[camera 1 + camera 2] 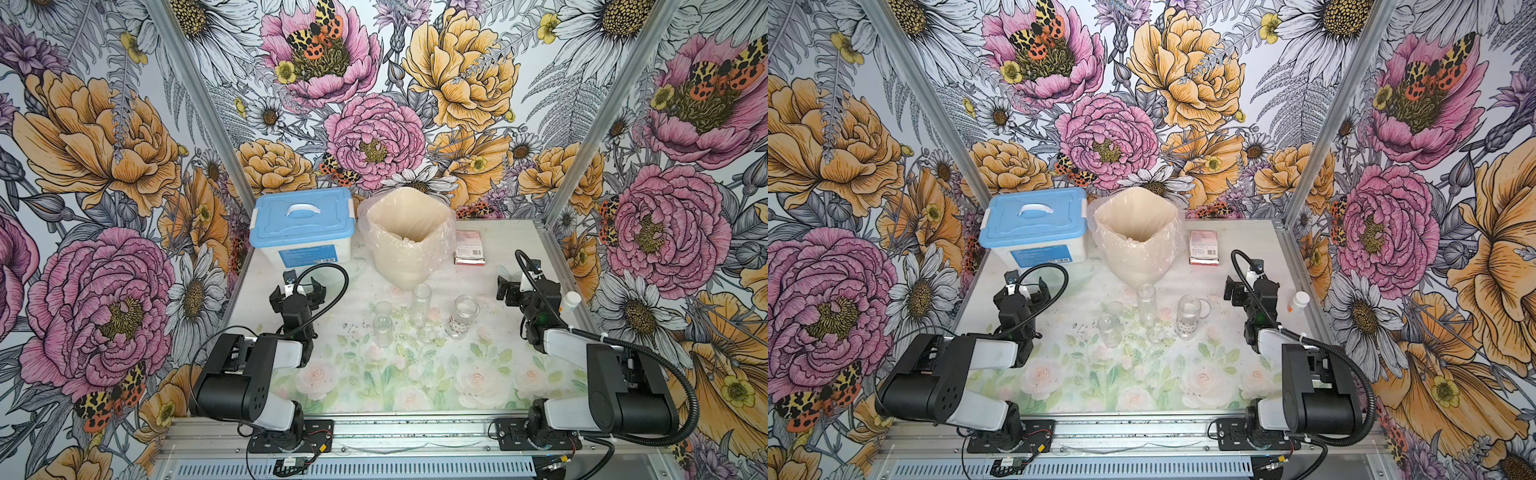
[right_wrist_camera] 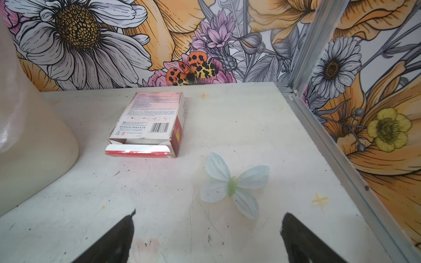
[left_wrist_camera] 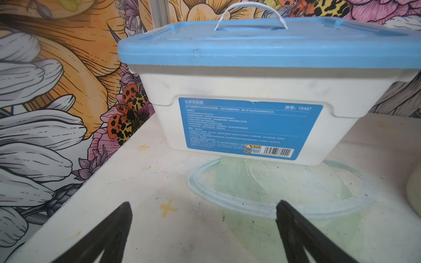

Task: Empty the moldy dried flower tea in the jars
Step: Reset both arms

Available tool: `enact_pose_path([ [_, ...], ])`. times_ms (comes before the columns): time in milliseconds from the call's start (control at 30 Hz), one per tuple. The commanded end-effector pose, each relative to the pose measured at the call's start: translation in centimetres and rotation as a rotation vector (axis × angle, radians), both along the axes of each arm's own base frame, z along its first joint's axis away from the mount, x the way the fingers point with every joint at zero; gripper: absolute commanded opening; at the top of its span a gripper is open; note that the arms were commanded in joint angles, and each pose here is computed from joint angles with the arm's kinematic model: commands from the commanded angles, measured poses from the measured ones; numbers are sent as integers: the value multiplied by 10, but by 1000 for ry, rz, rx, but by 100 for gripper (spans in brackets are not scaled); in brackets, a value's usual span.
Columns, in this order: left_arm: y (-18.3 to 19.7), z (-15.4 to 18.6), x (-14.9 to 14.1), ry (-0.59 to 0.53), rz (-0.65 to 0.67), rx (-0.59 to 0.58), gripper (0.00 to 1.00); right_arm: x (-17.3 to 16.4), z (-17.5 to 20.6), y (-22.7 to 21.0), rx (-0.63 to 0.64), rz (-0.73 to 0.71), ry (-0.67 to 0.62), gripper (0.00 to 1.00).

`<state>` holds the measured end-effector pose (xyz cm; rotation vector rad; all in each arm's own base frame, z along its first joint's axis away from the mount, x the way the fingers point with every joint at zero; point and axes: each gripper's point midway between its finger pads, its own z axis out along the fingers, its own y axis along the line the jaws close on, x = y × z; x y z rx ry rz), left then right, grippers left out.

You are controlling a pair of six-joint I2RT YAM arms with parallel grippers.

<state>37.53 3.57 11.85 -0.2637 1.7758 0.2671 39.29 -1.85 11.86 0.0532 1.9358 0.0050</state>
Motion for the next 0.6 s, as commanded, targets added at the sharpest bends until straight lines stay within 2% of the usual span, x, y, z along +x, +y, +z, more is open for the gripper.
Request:
enact_pose_path([
  [0,-3,14,10,-57,-44,-16,99,10,6,-5,7,-19,-76,100],
  [100,0,9,10,-85,-41,-22,99,8,-2,-2,6,-4,-127,100],
  [300,-4,1,21,-4,-67,-28,99,9,-6,-7,2,-33,-101,100],
  [567,-1,1,23,-10,-83,-55,99,10,-7,-6,-4,-37,-92,100],
])
